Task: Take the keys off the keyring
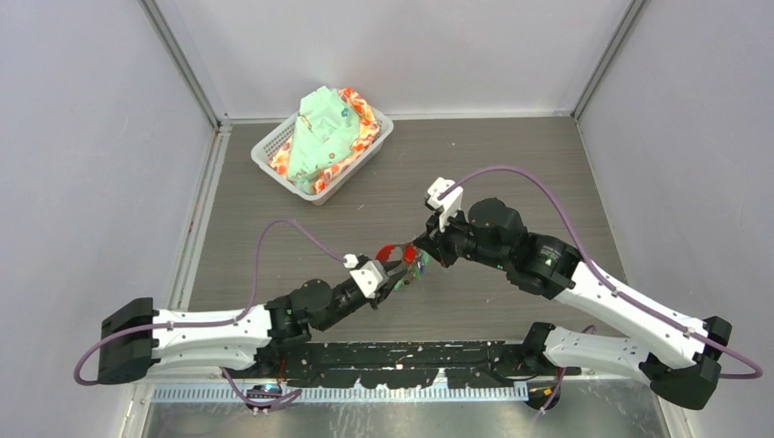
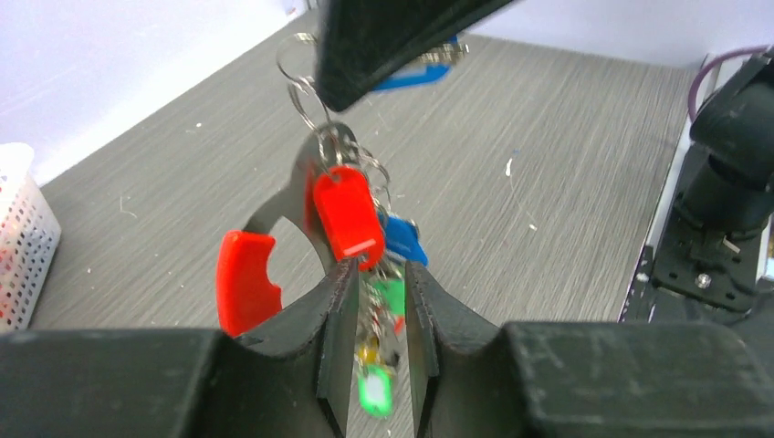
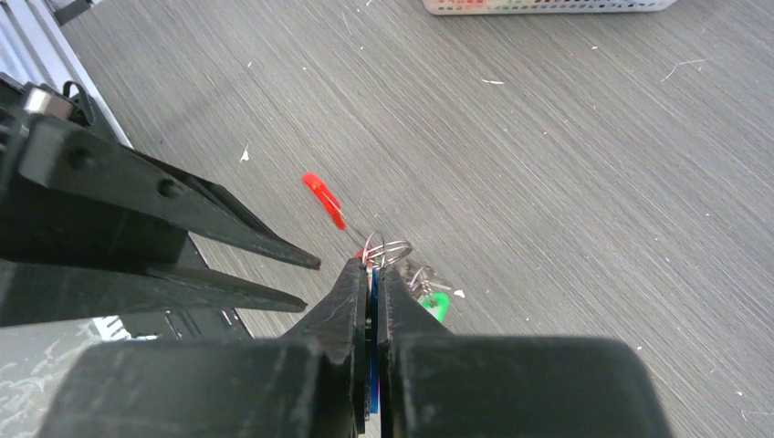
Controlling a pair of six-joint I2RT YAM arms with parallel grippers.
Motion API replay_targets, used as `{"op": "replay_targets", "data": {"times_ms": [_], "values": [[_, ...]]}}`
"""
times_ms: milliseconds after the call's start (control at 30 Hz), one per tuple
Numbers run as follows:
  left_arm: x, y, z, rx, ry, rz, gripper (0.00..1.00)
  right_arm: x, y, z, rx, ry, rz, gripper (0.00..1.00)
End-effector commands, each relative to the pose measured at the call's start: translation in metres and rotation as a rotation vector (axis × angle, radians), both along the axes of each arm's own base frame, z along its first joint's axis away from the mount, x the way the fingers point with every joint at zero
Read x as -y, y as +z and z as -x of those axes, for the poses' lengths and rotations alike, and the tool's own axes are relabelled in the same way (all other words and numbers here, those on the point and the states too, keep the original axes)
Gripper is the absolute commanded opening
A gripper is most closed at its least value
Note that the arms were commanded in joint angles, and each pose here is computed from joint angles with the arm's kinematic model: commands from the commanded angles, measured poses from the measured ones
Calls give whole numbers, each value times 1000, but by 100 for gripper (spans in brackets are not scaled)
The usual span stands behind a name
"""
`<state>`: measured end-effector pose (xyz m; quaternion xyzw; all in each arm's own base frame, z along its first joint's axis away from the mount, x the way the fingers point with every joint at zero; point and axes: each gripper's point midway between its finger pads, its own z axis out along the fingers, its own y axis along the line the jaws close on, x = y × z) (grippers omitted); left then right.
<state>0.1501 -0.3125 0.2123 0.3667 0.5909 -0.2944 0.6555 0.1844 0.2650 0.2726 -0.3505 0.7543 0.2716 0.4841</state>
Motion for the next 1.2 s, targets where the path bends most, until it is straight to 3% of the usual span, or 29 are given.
{"op": "replay_targets", "data": {"times_ms": [0, 500, 1167], "values": [[-7, 27, -2, -2, 32, 125, 27, -8, 32, -1, 55, 24, -71, 1], [-5, 32, 0, 14, 11, 182, 28, -30, 9, 30, -111, 204, -26, 1], [-15, 27, -6, 45, 59, 179, 27, -40, 1, 37, -208, 241, 10, 1]]}}
